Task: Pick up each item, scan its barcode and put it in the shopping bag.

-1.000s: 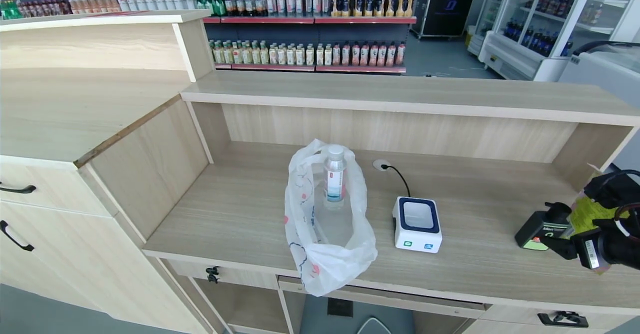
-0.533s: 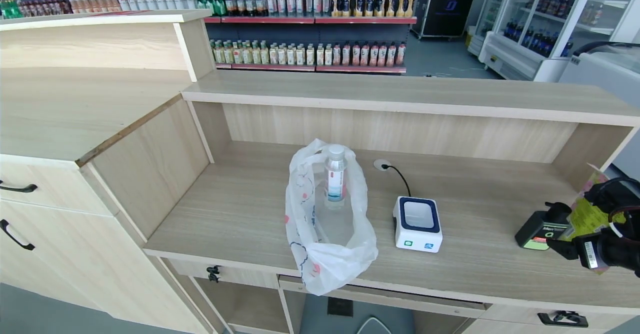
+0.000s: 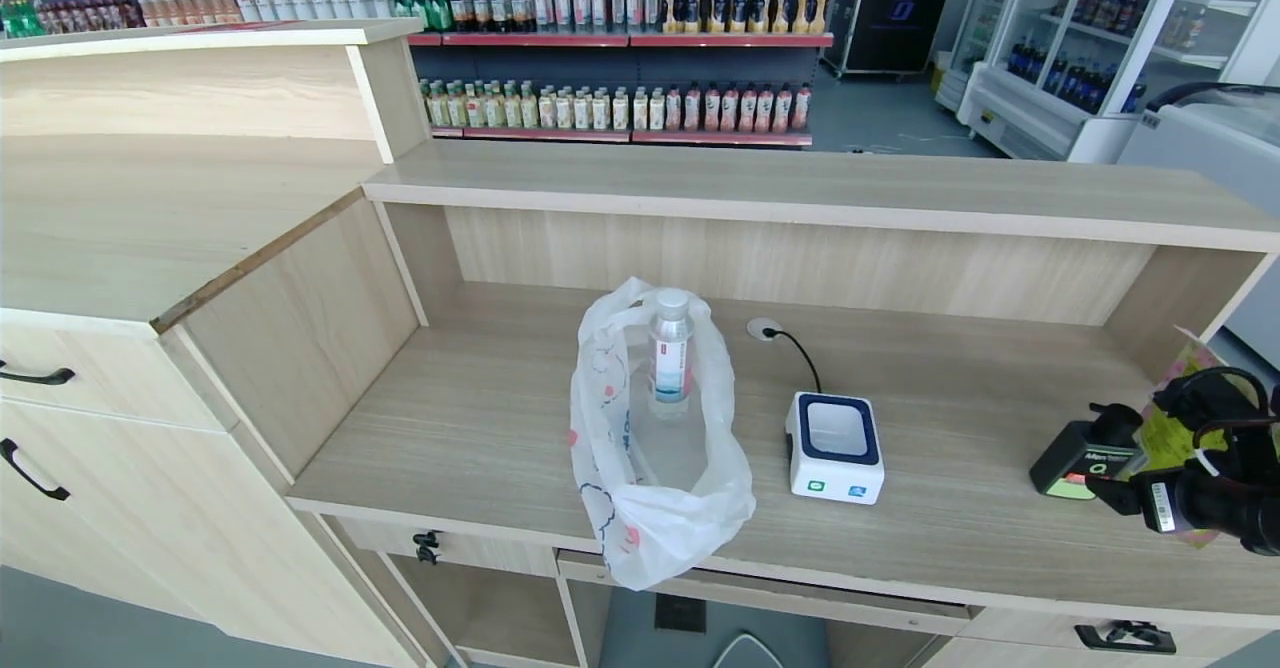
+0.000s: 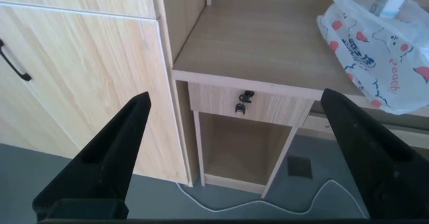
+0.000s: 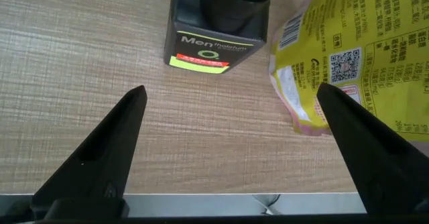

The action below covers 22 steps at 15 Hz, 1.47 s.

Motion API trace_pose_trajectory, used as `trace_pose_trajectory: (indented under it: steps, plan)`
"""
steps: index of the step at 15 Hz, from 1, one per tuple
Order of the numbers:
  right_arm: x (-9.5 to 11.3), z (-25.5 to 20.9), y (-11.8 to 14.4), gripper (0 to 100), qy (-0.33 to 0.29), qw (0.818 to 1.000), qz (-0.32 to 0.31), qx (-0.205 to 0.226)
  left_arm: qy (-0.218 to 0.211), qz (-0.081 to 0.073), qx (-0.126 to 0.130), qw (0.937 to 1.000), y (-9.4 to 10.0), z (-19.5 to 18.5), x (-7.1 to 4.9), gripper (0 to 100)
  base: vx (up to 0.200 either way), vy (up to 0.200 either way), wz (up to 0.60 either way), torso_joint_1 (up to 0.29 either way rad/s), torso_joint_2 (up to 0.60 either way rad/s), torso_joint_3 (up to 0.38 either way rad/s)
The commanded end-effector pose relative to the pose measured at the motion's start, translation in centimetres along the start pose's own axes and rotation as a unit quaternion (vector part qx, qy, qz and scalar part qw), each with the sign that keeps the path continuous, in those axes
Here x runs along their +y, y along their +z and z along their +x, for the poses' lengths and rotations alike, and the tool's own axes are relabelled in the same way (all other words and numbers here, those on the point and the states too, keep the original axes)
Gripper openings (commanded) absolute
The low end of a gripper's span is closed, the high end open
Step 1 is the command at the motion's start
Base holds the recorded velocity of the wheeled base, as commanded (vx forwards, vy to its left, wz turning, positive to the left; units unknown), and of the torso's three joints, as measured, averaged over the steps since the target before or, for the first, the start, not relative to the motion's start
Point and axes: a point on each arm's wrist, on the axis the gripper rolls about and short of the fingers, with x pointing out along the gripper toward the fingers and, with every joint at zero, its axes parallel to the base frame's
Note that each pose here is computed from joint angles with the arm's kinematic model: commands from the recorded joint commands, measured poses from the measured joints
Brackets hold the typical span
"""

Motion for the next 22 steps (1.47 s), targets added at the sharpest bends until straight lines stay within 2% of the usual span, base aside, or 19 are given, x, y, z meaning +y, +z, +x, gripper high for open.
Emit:
trace_pose_trajectory:
  steps: [1,6,12,18,22]
  plan:
    - [0.6,1.8,-0.9,100,0.016,1.000,-0.001,0.012,0.000,0.000,0.000,1.0000,0.0,0.0,0.0,100,0.000,0.000,0.00,0.000,0.00,0.000]
    - [2.6,4.4,-0.8,100,0.055,0.998,-0.020,-0.022,0.001,0.000,0.000,1.0000,0.0,0.0,0.0,100,0.000,0.000,0.00,0.000,0.00,0.000]
    - [4.5,6.5,-0.1,100,0.070,0.995,-0.038,-0.058,0.000,0.000,0.000,1.0000,0.0,0.0,0.0,100,0.000,0.000,0.00,0.000,0.00,0.000]
    - [4.6,6.6,0.4,100,0.081,0.993,-0.034,-0.075,0.000,0.000,0.000,1.0000,0.0,0.0,0.0,100,0.000,0.000,0.00,0.000,0.00,0.000]
    - [6.0,6.6,0.5,100,0.103,0.991,-0.042,-0.073,0.000,0.000,0.000,1.0000,0.0,0.0,0.0,100,0.000,0.000,0.00,0.000,0.00,0.000]
